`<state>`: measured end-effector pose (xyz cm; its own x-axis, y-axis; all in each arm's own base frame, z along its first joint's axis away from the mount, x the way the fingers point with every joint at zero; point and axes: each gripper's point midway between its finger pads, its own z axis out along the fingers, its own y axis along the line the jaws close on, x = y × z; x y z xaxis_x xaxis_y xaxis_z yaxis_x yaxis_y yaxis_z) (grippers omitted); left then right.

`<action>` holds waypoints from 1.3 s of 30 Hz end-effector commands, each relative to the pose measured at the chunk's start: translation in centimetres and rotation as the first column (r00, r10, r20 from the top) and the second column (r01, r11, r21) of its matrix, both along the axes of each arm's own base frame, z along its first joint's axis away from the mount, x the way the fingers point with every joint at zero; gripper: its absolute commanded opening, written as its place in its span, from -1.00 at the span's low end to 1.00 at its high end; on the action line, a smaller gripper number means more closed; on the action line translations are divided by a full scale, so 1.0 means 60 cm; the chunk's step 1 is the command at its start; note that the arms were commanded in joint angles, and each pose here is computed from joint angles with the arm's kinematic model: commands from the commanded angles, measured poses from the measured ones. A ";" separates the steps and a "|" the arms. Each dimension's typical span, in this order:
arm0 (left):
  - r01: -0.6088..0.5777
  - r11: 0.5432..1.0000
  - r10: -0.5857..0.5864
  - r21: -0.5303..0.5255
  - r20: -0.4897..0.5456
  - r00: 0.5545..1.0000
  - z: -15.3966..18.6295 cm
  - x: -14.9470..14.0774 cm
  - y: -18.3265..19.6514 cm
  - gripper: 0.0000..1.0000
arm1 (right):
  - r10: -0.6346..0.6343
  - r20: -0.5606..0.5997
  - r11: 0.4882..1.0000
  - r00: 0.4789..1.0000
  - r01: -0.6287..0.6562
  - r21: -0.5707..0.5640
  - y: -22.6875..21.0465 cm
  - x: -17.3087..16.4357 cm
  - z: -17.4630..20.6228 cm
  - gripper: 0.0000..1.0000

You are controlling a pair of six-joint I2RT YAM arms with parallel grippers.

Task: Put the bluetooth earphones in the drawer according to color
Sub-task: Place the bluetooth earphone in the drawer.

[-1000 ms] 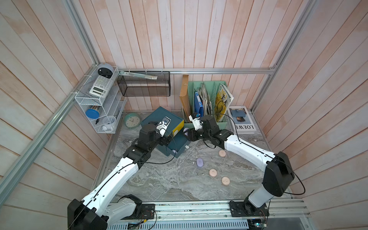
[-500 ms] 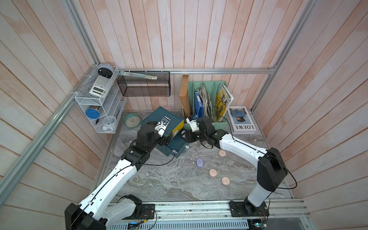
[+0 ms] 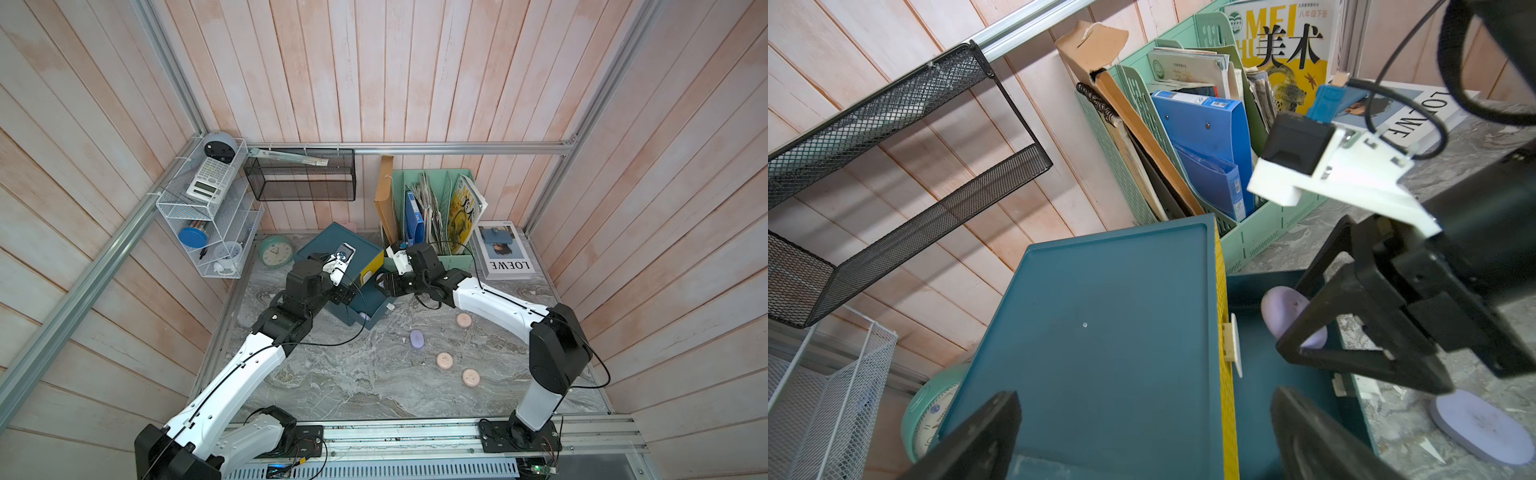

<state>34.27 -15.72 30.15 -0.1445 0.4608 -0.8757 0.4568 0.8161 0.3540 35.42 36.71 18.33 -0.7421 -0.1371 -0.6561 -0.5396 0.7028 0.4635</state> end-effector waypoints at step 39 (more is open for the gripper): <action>0.157 0.987 -0.158 -0.025 -0.028 0.987 -0.010 -0.036 -0.043 1.00 | -0.058 0.073 0.960 0.996 0.076 -0.270 -0.128 -0.059 -0.014 0.63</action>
<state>32.87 -17.48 30.42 -0.1035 0.4491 -0.8875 0.5402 0.7745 0.3290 32.84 30.39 17.89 -0.7112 -0.2376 -0.6616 -0.5167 0.8149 0.2627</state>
